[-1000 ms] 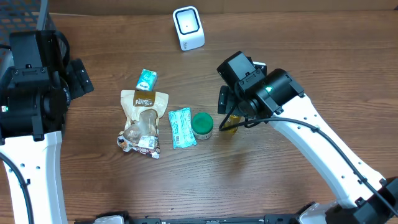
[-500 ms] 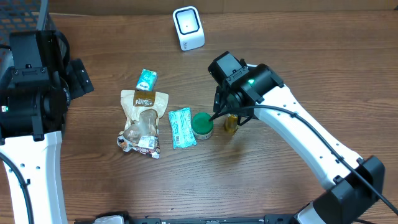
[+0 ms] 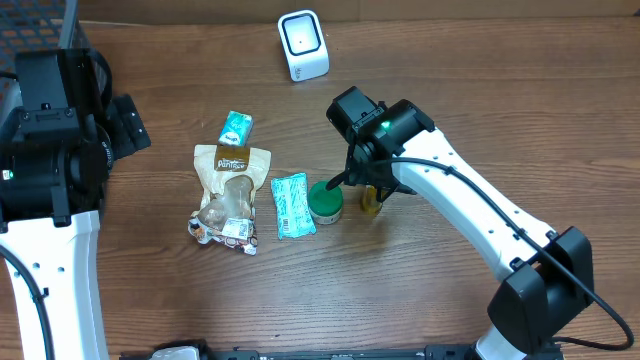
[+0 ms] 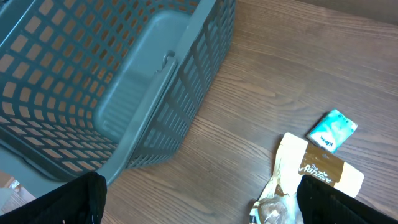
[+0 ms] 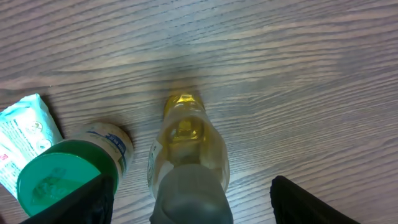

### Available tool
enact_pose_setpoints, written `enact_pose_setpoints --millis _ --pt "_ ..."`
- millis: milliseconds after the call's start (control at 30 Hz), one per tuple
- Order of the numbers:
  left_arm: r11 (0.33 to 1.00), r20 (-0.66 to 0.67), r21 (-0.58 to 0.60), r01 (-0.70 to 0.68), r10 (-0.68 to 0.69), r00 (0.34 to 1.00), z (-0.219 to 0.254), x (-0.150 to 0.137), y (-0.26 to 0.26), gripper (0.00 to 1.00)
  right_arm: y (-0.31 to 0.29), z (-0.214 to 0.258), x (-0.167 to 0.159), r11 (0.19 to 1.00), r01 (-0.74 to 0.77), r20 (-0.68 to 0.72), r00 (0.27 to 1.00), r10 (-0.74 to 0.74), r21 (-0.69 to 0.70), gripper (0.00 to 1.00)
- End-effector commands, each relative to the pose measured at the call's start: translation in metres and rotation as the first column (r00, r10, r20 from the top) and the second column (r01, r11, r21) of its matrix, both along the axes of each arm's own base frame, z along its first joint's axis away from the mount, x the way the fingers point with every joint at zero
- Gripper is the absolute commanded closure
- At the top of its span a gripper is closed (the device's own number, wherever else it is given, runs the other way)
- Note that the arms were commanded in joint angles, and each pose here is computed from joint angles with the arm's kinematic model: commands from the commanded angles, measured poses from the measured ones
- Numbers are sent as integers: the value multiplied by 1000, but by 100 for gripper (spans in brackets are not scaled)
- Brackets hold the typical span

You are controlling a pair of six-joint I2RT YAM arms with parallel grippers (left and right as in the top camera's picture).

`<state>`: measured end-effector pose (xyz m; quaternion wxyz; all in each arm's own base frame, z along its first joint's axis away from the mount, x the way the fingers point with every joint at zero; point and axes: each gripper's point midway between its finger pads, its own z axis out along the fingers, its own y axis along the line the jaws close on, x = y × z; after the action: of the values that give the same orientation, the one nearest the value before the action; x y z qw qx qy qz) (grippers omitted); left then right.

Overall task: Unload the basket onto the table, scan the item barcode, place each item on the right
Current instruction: 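Lower the right gripper around the bottle neck and close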

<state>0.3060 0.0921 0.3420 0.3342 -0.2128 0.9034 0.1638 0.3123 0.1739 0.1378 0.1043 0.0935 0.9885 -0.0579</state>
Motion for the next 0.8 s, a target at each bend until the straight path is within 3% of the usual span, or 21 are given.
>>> enact_pose_setpoints --millis 0,767 --pt "1000 13 22 -4 4 1000 8 0 3 0 -5 5 7 1000 -6 21 1000 6 -9 23" --pt "1000 14 22 -4 4 1000 8 0 3 0 -10 -14 9 999 -6 -27 1000 8 53 25"
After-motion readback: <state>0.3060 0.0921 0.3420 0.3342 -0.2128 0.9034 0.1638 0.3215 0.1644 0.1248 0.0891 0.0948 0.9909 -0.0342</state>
